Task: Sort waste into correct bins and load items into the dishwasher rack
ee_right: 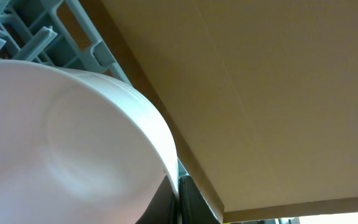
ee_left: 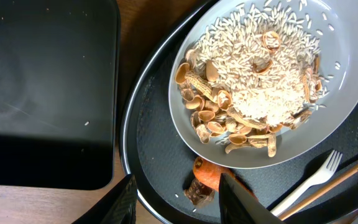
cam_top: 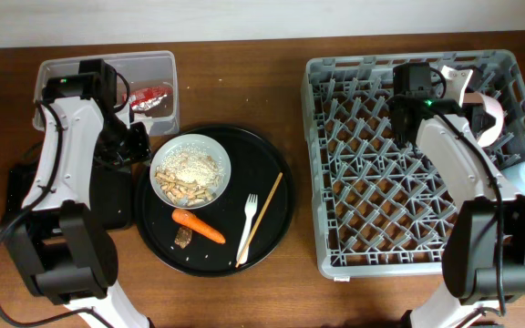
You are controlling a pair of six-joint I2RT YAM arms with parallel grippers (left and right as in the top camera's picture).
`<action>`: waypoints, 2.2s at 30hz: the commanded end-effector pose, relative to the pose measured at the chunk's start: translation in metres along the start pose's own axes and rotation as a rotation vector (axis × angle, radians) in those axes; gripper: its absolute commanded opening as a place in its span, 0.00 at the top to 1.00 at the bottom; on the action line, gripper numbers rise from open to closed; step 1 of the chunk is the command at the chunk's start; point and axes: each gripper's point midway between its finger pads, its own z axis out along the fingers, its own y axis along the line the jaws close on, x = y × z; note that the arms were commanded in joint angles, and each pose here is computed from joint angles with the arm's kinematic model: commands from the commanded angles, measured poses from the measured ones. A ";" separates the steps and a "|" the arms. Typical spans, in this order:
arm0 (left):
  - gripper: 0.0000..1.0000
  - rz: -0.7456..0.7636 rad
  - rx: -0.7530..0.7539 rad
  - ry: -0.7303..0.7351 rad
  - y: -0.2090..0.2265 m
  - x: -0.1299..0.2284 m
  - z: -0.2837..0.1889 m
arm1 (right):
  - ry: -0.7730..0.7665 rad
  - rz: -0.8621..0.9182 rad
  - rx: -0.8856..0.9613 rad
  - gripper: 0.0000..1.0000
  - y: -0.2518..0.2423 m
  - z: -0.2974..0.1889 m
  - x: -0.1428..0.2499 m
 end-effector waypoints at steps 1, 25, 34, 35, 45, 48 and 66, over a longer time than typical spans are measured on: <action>0.58 -0.013 0.010 -0.008 -0.001 0.000 -0.002 | -0.033 -0.028 0.029 0.96 0.008 -0.011 -0.001; 0.57 -0.013 0.010 -0.011 -0.001 -0.001 -0.002 | 0.396 0.621 -1.071 0.44 0.003 0.040 0.034; 0.58 -0.013 0.009 -0.005 -0.001 0.000 -0.002 | 0.496 0.580 -1.066 0.96 0.063 0.073 0.053; 0.58 -0.013 0.008 -0.003 -0.001 0.001 -0.002 | 0.486 0.585 -1.064 0.96 0.059 0.073 0.050; 0.58 -0.014 0.007 0.004 -0.001 0.003 -0.002 | 0.004 0.313 0.035 0.96 -0.111 0.004 -0.020; 0.58 -0.014 0.007 0.004 -0.001 0.003 -0.002 | -0.010 0.009 0.160 0.96 -0.054 -0.002 -0.019; 0.58 -0.013 0.010 -0.007 -0.001 0.000 -0.002 | -0.028 -0.322 0.253 0.96 -0.002 -0.008 0.001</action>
